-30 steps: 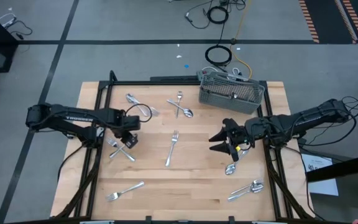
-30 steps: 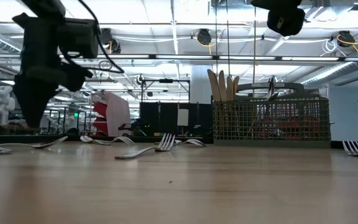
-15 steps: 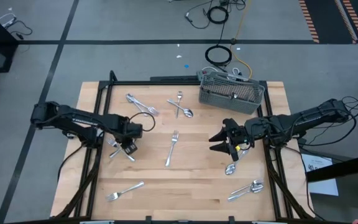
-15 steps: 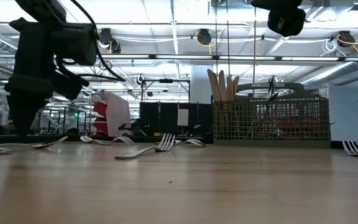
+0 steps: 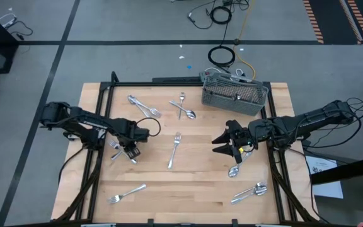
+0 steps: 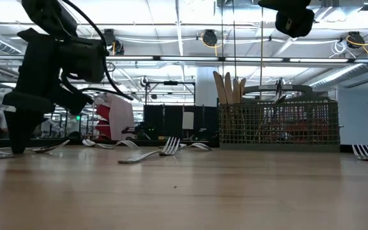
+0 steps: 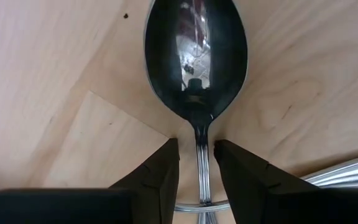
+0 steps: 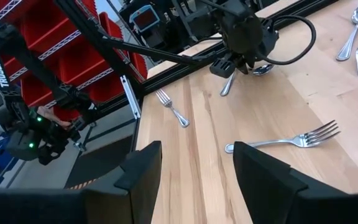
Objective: Sort silverware
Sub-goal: Put the silver spoon into the silverware basket
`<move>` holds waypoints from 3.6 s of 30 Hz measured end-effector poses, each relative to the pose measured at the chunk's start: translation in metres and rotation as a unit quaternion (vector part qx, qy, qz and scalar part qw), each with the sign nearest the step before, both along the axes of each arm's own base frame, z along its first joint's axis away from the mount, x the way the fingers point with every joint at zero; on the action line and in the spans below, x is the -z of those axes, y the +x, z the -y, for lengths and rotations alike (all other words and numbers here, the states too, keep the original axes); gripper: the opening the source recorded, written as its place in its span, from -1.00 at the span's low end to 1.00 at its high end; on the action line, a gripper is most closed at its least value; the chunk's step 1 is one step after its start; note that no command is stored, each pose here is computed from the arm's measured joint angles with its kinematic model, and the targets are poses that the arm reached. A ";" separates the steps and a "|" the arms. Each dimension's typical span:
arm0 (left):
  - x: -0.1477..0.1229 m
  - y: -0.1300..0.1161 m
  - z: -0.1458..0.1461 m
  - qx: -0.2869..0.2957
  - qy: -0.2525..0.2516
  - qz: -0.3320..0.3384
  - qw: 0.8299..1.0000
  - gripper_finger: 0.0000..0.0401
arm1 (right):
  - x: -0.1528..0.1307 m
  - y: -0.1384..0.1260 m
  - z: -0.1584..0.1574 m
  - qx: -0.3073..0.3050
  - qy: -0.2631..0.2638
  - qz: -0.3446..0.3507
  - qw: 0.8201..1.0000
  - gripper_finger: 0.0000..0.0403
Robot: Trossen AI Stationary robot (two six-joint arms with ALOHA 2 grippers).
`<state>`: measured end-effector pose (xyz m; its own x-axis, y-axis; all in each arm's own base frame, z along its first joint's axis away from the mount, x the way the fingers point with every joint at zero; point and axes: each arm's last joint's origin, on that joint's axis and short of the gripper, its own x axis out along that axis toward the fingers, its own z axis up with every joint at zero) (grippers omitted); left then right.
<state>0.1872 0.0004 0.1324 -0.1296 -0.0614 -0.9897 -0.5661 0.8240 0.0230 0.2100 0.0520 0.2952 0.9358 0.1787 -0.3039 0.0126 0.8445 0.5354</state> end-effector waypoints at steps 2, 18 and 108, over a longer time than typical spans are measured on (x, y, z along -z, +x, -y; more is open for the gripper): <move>0.000 0.000 0.000 0.001 0.000 0.000 1.000 -0.40 | 0.000 0.000 0.000 -0.002 0.002 0.000 1.000 -0.06; 0.001 0.001 0.000 0.002 0.005 0.007 1.000 -0.93 | 0.000 0.000 0.000 -0.002 0.002 -0.001 1.000 -0.06; -0.137 0.330 -0.185 0.125 0.313 0.633 0.697 -0.69 | 0.037 -0.043 -0.087 0.146 0.186 -0.138 0.962 -0.06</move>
<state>0.5174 0.1851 0.2691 0.9428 0.3010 -0.1435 -0.2992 0.9536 0.0345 0.1669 0.1394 0.2577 0.8559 0.0651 -0.5130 0.4045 0.5337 0.7426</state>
